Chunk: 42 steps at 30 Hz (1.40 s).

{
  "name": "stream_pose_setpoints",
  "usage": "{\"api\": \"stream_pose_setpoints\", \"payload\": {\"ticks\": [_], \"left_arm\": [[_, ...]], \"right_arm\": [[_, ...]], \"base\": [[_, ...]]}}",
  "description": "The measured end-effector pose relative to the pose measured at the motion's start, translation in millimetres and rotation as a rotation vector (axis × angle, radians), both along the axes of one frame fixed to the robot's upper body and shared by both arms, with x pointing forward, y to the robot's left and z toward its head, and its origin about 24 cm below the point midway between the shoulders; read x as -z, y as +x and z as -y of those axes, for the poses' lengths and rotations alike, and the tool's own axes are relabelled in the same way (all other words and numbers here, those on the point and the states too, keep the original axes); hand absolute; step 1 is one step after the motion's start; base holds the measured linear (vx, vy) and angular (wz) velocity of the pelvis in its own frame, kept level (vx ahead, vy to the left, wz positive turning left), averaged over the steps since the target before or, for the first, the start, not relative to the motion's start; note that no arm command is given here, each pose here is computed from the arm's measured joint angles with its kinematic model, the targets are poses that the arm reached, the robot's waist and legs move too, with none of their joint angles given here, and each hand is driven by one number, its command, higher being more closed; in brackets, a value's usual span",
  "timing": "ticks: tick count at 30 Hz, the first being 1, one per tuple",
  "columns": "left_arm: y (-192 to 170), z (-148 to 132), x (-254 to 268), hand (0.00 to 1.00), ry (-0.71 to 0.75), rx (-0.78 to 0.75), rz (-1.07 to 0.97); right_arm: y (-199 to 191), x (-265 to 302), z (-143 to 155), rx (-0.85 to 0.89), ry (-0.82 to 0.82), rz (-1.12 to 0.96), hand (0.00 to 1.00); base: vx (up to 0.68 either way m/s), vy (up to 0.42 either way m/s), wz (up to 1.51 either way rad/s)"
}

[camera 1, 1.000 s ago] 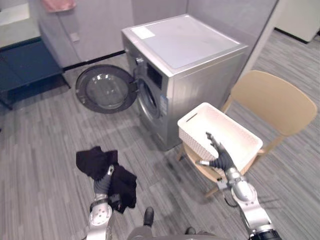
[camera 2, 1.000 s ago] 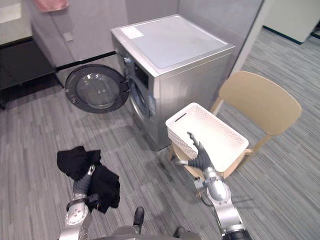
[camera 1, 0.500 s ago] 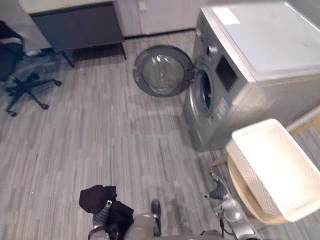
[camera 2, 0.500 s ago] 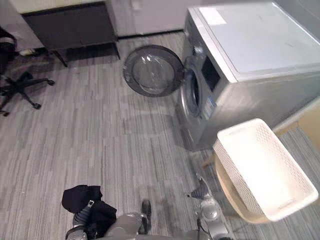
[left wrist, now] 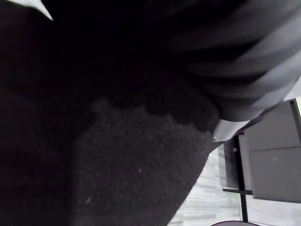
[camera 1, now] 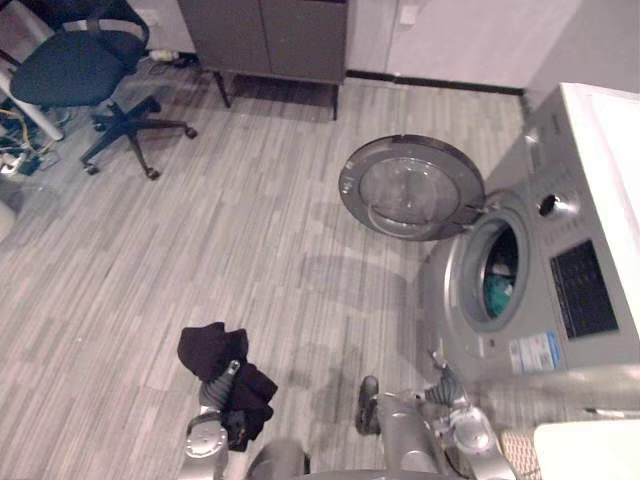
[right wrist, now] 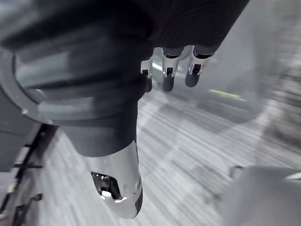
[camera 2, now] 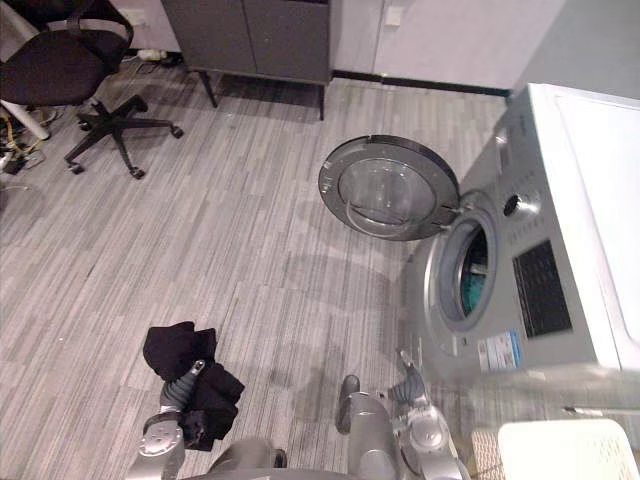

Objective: Pick up the laundry basket with both hands and put the clothes into the washing machine.

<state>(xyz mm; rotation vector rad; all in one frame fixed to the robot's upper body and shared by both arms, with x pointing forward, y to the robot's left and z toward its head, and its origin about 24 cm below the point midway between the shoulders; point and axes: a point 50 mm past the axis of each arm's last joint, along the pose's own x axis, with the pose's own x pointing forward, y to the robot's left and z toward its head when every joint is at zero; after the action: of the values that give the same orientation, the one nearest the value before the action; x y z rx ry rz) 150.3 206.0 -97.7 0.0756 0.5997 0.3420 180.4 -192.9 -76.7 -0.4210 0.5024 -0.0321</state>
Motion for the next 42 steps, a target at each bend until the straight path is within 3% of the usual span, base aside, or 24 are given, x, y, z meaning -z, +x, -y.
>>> {"api": "stream_pose_setpoints", "payload": {"ticks": [10, 13, 18, 24, 31, 42], "left_arm": [[18.9, 26.2, -14.3, 1.0, -0.035, 0.107, 0.089], [7.2, 30.8, -7.2, 1.0, -0.044, 0.117, 0.048], [1.3, 20.0, -6.0, 1.0, -0.01, 0.117, 0.028], [13.8, 4.9, -13.3, 1.0, 0.036, 0.116, 0.062], [12.6, -5.4, -2.3, 1.0, 0.046, 0.127, -0.011], [6.4, 16.9, 7.3, 1.0, -0.005, 0.176, -0.053]], "right_arm": [[11.3, -16.1, -11.1, 0.037, 0.036, 0.099, 0.0], [8.7, -12.3, -17.2, 0.031, 0.042, 0.077, 0.0], [-1.2, -6.7, -37.5, 0.001, 0.087, 0.05, 0.0], [17.9, 1.5, -50.5, -0.061, 0.08, 0.017, 0.0], [8.8, 18.7, -10.6, -0.034, -0.04, -0.094, 0.0], [4.5, 26.8, 6.2, 0.093, -0.022, -0.138, 0.0]], "base": [[0.4, 0.033, -0.59], [0.26, 0.387, -1.41], [0.2, 0.299, -1.39], [0.07, 0.147, -1.87], [0.06, -0.113, -0.85], [0.11, 0.023, -0.9]]}}
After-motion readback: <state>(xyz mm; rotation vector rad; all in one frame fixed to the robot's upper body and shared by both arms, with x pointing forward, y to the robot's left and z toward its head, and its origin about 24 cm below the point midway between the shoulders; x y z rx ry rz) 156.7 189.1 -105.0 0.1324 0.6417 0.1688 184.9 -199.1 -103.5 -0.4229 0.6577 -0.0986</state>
